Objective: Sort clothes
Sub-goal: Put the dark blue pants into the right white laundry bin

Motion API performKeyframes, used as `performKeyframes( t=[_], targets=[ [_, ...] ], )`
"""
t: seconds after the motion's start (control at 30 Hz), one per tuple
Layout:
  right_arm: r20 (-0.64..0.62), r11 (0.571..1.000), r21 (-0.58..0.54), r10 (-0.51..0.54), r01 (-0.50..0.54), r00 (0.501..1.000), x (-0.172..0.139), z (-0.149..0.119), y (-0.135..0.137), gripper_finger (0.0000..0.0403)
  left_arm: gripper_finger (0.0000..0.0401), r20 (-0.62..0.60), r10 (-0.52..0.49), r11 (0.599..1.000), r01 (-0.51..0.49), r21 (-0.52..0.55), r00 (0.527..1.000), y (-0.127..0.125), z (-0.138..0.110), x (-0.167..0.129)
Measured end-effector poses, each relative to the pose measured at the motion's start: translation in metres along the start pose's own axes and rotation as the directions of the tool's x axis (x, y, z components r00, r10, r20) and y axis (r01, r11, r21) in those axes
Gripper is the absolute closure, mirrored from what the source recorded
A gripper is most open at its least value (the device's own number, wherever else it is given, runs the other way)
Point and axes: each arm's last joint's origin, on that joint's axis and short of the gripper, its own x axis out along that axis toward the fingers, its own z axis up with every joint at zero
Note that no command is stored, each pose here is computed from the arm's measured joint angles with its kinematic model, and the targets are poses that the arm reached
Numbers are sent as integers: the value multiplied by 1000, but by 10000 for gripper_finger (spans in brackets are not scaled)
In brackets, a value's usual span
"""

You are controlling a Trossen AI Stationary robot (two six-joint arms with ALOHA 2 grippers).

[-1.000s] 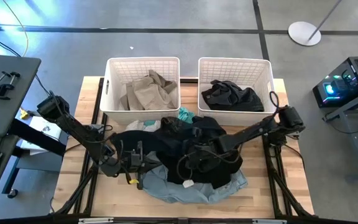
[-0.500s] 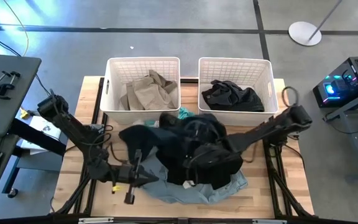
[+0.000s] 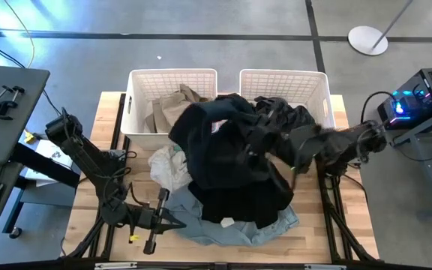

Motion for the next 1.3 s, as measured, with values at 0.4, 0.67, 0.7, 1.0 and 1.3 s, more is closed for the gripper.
performKeyframes(
  t=[0.4,0.67,0.7,1.0,1.3],
  targets=[
    [-393,646,475,763,-598,513,-11,-117,112,392,401,-22,10,998,-11,-64,1000,0,-3,0],
    [-484,615,632,789,-472,379,-15,-178,150,320,401,-20,40,997,-41,-64,999,3,-2,1],
    [-489,612,638,791,-467,369,-14,-179,149,301,401,-20,43,997,-44,-64,999,3,-2,2],
    [-449,609,625,792,-488,413,-5,-123,100,167,401,-21,64,996,-65,-66,998,8,-3,5],
    [-472,794,445,602,-415,644,18,-110,67,156,401,-26,72,995,-73,-61,997,10,-3,6]
  ],
)
